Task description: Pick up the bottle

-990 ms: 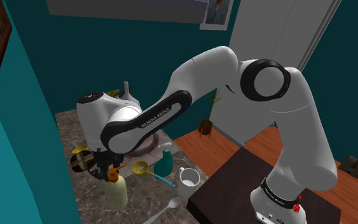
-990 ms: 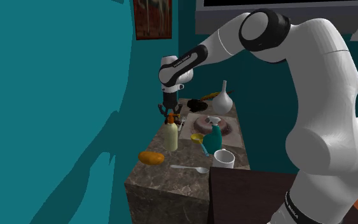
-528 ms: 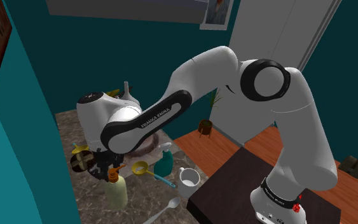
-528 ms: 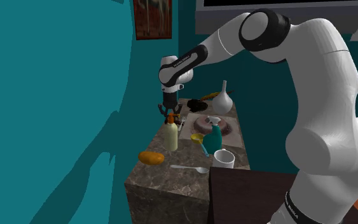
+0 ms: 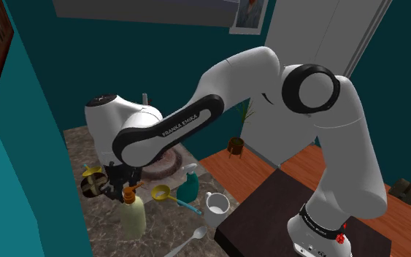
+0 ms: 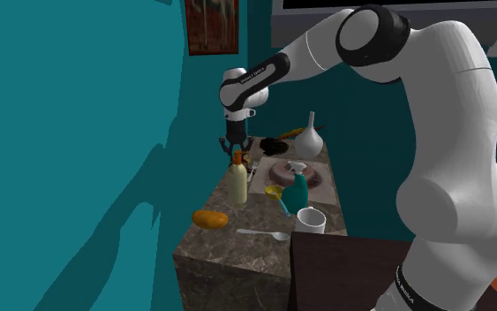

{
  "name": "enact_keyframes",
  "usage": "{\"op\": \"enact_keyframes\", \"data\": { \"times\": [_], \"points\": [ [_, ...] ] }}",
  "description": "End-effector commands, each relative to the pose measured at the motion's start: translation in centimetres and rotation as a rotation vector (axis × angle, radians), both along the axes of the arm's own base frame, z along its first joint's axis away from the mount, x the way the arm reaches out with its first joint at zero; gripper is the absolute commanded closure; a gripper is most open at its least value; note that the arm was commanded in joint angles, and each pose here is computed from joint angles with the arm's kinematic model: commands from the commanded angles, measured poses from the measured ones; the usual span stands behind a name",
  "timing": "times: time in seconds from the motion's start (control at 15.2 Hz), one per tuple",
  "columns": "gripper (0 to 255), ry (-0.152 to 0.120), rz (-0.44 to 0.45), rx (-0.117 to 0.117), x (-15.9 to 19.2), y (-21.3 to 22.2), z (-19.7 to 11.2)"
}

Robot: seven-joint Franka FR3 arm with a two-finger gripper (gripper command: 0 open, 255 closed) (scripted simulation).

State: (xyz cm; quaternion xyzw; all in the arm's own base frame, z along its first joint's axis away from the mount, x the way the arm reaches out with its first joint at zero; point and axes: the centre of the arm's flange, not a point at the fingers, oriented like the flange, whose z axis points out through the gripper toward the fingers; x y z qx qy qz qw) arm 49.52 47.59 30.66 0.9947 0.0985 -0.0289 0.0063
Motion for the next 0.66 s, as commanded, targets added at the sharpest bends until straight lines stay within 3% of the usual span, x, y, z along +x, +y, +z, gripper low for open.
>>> {"op": "enact_keyframes", "data": {
  "times": [0.0,0.59],
  "points": [
    [255,0.000,0.000,0.000,0.0,0.0,1.1],
    [255,0.000,0.000,0.000,0.0,0.0,4.9]
  ]
}}
